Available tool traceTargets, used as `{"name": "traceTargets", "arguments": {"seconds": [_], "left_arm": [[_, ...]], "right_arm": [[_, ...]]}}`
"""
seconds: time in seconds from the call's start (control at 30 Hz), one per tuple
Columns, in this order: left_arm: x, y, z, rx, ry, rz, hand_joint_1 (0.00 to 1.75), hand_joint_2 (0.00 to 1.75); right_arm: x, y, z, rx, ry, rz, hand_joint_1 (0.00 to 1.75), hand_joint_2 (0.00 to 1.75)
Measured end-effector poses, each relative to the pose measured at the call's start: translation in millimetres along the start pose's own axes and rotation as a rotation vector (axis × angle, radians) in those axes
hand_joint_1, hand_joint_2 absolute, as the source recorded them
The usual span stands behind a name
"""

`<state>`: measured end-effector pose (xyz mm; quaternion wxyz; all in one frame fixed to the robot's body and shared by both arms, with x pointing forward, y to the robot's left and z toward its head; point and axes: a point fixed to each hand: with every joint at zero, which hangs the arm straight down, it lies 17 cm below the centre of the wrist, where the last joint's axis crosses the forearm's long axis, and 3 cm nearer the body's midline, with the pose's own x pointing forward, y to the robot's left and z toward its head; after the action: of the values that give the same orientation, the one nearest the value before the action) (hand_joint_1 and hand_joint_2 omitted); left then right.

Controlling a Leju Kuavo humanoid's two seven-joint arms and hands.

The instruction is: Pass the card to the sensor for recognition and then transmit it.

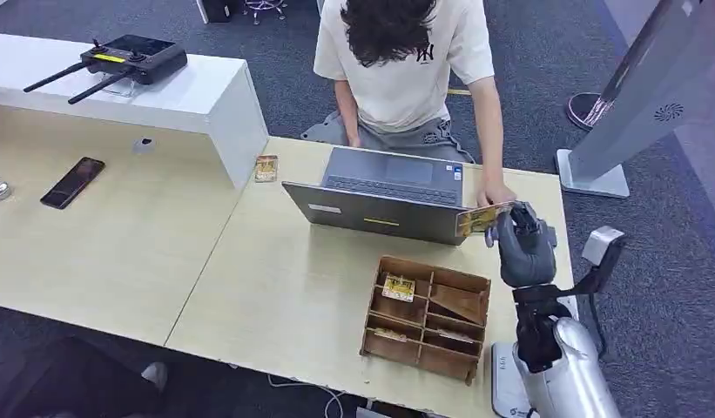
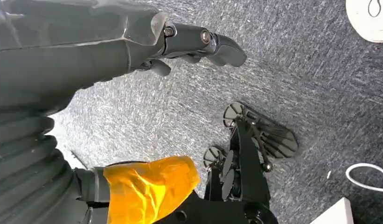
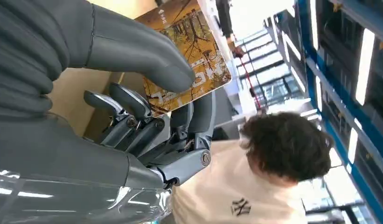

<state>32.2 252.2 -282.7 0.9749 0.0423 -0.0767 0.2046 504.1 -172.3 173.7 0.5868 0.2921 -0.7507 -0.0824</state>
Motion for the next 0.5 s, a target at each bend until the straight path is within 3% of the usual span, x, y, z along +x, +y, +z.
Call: {"name": "traceTargets", "arguments": {"seconds": [0.5], "left_arm": [[0.5,0.0,-0.1,0.000,0.000,0.000,0.00,1.75]], "right_arm": [[-6.4,22.6,-1.2,0.064,0.015,-0.017,1.75,1.75]]}}
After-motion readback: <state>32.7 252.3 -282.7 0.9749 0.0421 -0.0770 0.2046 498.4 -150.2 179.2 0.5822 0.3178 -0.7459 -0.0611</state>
